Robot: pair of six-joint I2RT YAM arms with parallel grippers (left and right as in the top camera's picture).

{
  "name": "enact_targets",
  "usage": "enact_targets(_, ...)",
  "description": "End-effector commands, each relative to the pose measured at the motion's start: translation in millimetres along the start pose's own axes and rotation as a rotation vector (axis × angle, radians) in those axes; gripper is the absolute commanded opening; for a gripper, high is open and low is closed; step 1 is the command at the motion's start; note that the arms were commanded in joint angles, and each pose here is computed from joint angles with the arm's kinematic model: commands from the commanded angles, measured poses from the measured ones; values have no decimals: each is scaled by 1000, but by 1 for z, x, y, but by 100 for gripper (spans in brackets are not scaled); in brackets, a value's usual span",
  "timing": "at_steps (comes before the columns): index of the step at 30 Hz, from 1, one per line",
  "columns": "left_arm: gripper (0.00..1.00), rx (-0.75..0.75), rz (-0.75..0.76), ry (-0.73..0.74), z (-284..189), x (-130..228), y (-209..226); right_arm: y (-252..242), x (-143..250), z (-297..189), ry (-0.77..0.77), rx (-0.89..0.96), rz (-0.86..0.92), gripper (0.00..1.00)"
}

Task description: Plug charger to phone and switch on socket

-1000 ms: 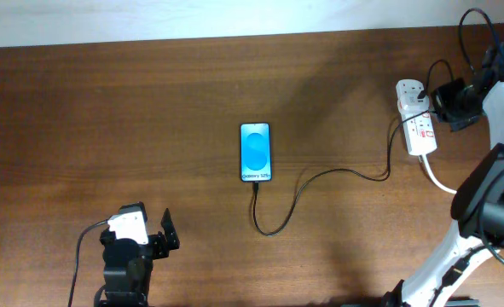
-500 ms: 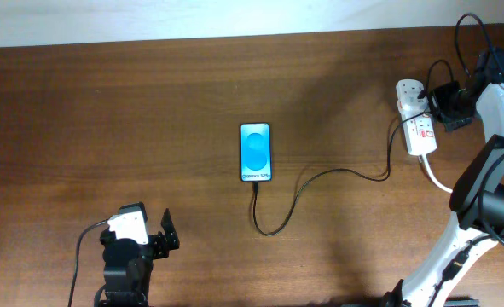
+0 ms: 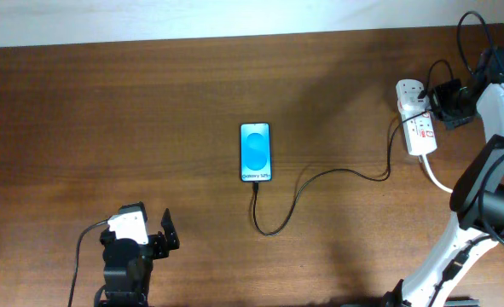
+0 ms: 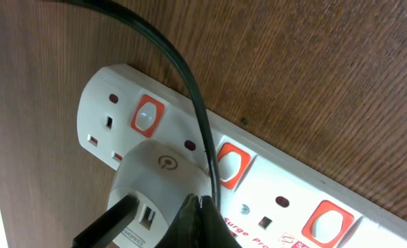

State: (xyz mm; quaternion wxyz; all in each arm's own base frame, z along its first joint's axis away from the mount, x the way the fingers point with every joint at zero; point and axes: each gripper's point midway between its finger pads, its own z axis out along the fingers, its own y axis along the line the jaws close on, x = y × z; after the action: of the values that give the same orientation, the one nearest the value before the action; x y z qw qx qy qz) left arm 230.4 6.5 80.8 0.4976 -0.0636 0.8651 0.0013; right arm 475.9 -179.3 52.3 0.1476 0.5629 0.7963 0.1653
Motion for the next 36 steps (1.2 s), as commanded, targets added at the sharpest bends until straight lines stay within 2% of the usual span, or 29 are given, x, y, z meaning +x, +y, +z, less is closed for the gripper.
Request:
enact_targets(1, 99, 5, -6, 2, 0, 1, -1, -10, -2, 23, 25, 21, 15, 4)
enact_targets(9, 99, 5, -6, 2, 0, 1, -1, -20, 14, 50, 75, 68, -14, 4)
enact_targets(14, 99, 5, -6, 2, 0, 1, -1, -30, 13, 17, 52, 136, -13, 4)
enact_targets(18, 99, 5, -7, 2, 0, 1, -1, -31, -1, -52, -92, 213, -91, 4)
enact_targets(22, 99, 5, -6, 2, 0, 1, -1, -8, 11, -139, -196, 157, -238, 4)
enact_targets(27, 99, 5, -6, 2, 0, 1, -1, 13, 76, -261, -308, 38, -511, 4)
enact_targets(30, 100, 5, -6, 2, 0, 1, -1, 8, 108, -310, -366, -19, -580, 4)
enact_targets(31, 100, 5, -6, 2, 0, 1, -1, 0, 120, -333, -399, -47, -584, 7)
enact_targets(32, 99, 5, -6, 2, 0, 1, -1, -5, 127, -345, -416, -61, -586, 19)
enact_targets(34, 99, 5, -6, 2, 0, 1, -1, -21, 146, -372, -452, -88, -588, 57)
enact_targets(35, 99, 5, -6, 2, 0, 1, -1, -27, 153, -381, -463, -97, -589, 92)
enact_targets(36, 99, 5, -7, 2, 0, 1, -1, -35, 160, -390, -475, -107, -590, 99)
